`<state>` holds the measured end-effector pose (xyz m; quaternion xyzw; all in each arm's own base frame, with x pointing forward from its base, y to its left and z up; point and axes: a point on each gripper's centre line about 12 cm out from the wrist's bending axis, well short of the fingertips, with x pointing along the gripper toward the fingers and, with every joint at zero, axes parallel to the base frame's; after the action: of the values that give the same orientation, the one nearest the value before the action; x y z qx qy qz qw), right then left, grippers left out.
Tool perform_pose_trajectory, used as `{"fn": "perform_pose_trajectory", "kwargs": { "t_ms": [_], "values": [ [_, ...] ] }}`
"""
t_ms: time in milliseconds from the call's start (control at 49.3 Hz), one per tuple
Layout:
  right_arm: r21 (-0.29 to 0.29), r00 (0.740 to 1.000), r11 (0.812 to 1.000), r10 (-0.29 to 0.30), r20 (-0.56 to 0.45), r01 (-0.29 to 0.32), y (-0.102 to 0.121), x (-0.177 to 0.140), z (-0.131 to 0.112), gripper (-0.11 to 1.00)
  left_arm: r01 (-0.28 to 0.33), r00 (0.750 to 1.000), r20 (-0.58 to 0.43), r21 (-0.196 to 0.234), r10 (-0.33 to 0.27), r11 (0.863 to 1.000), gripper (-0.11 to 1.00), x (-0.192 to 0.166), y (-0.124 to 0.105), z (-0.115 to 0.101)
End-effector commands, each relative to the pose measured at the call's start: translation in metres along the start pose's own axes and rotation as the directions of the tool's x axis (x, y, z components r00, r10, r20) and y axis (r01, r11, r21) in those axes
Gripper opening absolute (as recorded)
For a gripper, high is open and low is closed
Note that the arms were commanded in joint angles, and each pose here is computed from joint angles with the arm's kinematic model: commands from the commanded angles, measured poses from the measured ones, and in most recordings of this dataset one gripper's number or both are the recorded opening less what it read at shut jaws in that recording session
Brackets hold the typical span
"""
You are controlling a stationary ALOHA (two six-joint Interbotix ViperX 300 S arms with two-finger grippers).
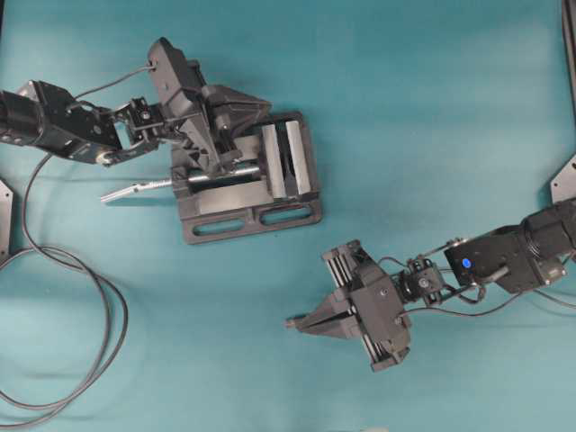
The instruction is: Insert the USB cable into the fixed female connector.
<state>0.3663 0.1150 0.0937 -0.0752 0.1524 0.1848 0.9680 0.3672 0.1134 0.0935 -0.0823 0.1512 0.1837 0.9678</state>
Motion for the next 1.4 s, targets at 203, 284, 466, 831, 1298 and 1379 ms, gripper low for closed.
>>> {"fn": "perform_pose_trajectory", "kwargs": {
  "t_ms": [203, 284, 466, 831, 1298, 1379],
  "values": [
    [0.098, 0.995, 0.995, -0.025, -0.102, 0.035, -0.007, 0.003, 0.006, 0.0, 0.018, 1.0, -0.01, 0.036, -0.018, 0.999, -0.01, -0.016, -0.006, 0.021],
    [0.105, 0.994, 0.994, -0.021, -0.11, 0.033, -0.005, 0.003, 0.005, 0.0, 0.021, 1.0, 0.002, 0.034, -0.021, 0.999, -0.01, -0.023, -0.007, 0.03],
    [0.108, 0.997, 0.994, -0.024, -0.068, 0.032, -0.006, 0.003, 0.011, 0.0, 0.034, 0.998, 0.042, 0.03, -0.035, 0.999, -0.01, -0.045, -0.01, 0.054],
    [0.11, 0.998, 0.993, -0.029, -0.051, 0.035, -0.008, 0.006, 0.017, 0.0, 0.09, 0.992, -0.09, 0.008, -0.089, 0.996, 0.68, -0.076, -0.03, 0.072],
    [0.123, 0.987, 0.991, -0.028, -0.155, 0.047, -0.01, 0.006, 0.006, 0.61, 0.171, 0.984, -0.042, -0.024, -0.172, 0.985, 0.99, -0.143, -0.044, 0.079],
    [0.13, 0.986, 0.99, -0.027, -0.163, 0.049, -0.009, 0.006, 0.004, 0.54, 0.176, 0.984, -0.012, -0.025, -0.177, 0.984, 0.99, -0.162, -0.039, 0.078]
  ]
}}
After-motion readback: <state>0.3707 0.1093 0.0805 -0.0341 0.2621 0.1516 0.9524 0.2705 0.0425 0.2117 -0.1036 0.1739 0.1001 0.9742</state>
